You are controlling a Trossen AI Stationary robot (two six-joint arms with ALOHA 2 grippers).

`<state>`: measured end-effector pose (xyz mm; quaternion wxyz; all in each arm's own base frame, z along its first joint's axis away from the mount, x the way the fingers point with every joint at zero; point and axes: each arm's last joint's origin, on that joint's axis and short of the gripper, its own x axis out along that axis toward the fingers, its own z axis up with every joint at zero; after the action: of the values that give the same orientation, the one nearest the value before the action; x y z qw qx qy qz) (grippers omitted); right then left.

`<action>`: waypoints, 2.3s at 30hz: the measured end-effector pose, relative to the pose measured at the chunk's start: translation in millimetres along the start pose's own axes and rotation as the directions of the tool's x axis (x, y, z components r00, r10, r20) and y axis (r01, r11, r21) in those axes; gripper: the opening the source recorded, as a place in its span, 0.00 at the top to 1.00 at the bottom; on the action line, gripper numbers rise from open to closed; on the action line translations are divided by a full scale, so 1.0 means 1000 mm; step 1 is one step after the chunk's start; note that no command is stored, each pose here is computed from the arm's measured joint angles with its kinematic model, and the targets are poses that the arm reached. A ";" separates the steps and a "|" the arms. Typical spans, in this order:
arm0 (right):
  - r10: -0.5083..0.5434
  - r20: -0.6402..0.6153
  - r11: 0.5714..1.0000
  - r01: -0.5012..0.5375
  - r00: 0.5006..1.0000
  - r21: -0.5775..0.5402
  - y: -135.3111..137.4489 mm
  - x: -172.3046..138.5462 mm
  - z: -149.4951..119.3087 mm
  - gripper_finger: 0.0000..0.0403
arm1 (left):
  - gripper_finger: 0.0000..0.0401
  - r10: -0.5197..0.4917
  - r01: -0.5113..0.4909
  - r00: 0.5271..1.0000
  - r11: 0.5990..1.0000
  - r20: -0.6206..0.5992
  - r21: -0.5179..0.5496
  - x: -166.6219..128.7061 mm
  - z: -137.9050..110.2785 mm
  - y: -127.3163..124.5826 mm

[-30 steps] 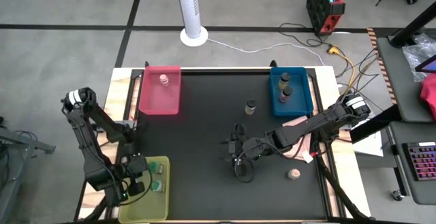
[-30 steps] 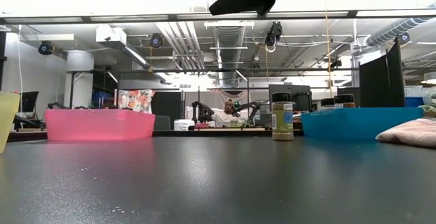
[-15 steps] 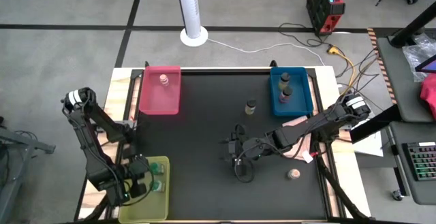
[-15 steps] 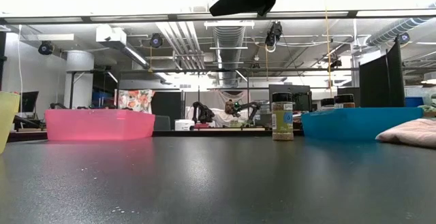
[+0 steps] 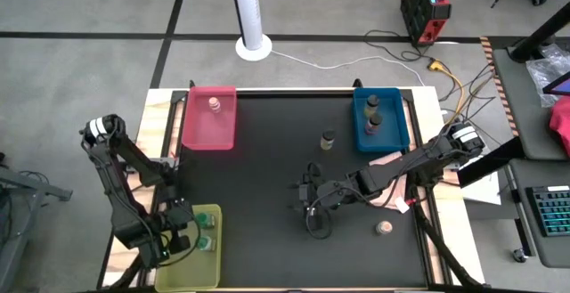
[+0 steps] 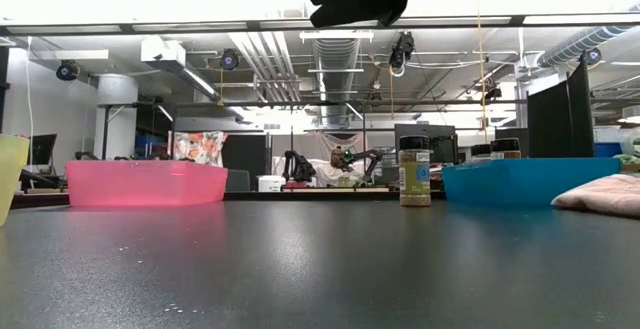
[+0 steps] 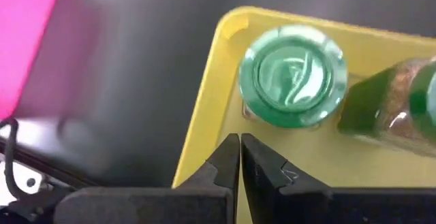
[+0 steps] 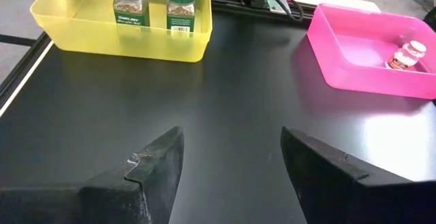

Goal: Sort spices by type
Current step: Put the green seasoning into the yellow bin

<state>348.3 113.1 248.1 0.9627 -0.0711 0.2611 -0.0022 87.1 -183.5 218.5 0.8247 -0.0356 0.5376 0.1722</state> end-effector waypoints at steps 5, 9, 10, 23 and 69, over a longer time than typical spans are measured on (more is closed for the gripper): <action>0.000 0.000 1.000 0.000 1.000 0.012 0.000 0.000 0.000 0.39 | 1.00 -0.001 0.001 1.000 1.000 0.021 0.014 -0.005 0.003 0.000; 0.000 0.000 1.000 0.000 1.000 0.011 0.000 0.000 0.000 0.37 | 1.00 -0.003 0.003 1.000 1.000 0.021 0.014 -0.005 0.003 -0.001; 0.000 0.000 1.000 0.000 1.000 0.011 0.000 0.000 0.000 0.37 | 1.00 -0.002 0.001 1.000 1.000 0.021 0.015 -0.004 0.003 0.000; 0.000 0.000 1.000 0.000 1.000 0.011 0.000 0.000 0.000 0.40 | 1.00 0.024 -0.031 0.995 0.997 0.098 0.077 -0.001 0.005 0.002; 0.000 -0.001 1.000 0.000 1.000 0.016 0.000 0.000 0.000 0.37 | 1.00 -0.021 0.019 1.000 0.994 0.019 0.107 0.002 0.006 -0.006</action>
<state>348.3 113.1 247.9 0.9631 -0.0632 0.2614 -0.0044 94.8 -187.3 218.9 0.8324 0.0051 0.5374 0.1353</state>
